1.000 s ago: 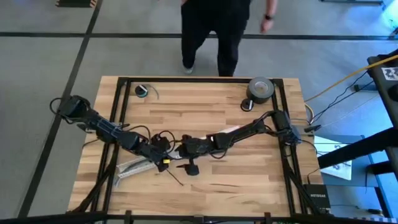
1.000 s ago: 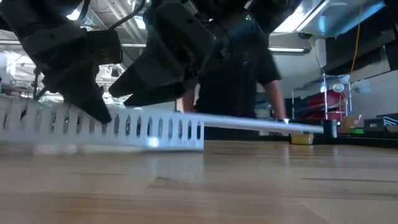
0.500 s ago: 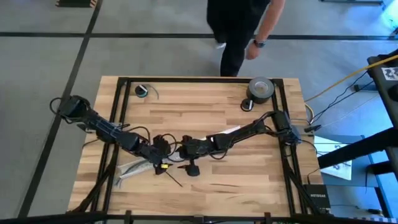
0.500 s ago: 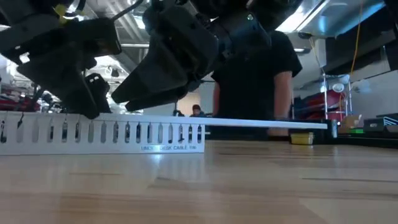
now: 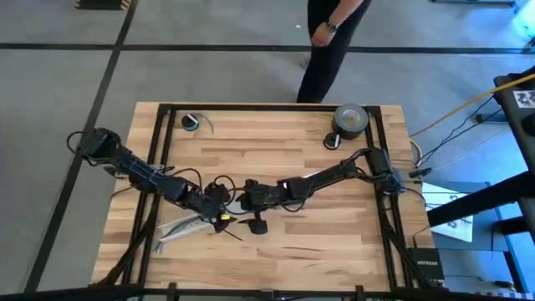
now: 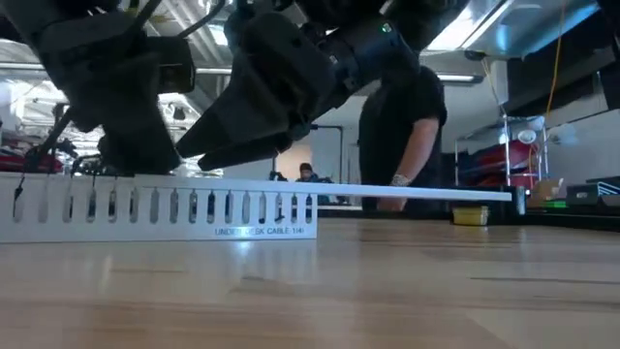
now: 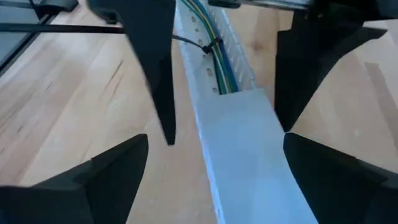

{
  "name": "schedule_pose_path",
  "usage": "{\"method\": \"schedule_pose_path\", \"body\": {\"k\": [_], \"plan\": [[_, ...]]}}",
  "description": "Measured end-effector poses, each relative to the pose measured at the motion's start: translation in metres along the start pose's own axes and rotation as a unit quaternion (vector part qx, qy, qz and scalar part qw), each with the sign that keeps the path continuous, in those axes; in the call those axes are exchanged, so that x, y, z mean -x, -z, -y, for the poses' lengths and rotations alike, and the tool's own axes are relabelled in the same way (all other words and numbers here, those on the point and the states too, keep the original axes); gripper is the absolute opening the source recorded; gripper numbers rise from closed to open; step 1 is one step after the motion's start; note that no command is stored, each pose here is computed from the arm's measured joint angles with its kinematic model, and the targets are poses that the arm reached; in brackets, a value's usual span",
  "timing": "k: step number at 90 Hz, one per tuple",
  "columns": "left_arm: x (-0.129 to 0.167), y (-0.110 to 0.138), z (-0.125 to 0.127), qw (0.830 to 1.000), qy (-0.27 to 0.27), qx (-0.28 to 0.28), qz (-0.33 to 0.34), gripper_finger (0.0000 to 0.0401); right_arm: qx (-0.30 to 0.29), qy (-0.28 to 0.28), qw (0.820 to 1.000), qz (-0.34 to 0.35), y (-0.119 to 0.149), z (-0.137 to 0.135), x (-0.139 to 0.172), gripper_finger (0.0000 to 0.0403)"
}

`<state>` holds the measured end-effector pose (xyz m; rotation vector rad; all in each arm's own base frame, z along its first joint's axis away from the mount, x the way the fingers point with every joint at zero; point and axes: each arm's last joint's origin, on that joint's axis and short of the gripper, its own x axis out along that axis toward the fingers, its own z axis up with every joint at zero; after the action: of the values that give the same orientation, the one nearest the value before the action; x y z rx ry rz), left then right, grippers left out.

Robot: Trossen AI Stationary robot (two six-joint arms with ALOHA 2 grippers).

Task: Ziptie cables
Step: Close the white cable duct

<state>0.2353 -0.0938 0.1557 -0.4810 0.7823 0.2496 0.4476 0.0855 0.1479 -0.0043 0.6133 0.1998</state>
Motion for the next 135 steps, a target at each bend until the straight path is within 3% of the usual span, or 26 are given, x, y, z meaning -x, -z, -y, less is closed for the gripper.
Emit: {"method": "schedule_pose_path", "body": {"k": [17, 41, 65, 87, 101, 122, 135], "plan": [[0.0, 0.0, 0.001, 0.999, 0.008, 0.036, -0.002, 0.0386, -0.007, 0.007, 1.0, -0.015, -0.001, 0.009, 0.005, 0.0362], [0.008, -0.008, 0.02, 0.997, 0.067, -0.037, -0.029, 0.0386, -0.002, 0.006, 1.0, -0.013, -0.016, 0.013, 0.023, 0.0362], [0.027, -0.008, 0.028, 0.992, -0.03, -0.082, -0.092, 0.0386, 0.003, 0.001, 1.0, -0.016, -0.031, 0.025, 0.048, 0.0362], [0.05, 0.028, 0.053, 0.993, -0.038, -0.111, -0.019, 0.0386, -0.007, -0.031, 0.999, -0.024, -0.023, 0.015, 0.046, 0.0362], [0.057, 0.047, 0.055, 0.994, -0.044, -0.099, 0.016, 0.0386, -0.011, -0.046, 0.998, 0.029, -0.021, 0.001, 0.041, 0.0362], [0.045, 0.064, 0.049, 0.996, 0.005, -0.07, 0.055, 0.0386, -0.018, -0.059, 0.998, 0.026, -0.001, -0.015, 0.018, 0.0362], [0.036, 0.067, 0.044, 0.994, -0.011, -0.083, 0.075, 0.0386, -0.017, -0.039, 0.999, 0.013, 0.008, -0.018, 0.01, 0.0362]]}}
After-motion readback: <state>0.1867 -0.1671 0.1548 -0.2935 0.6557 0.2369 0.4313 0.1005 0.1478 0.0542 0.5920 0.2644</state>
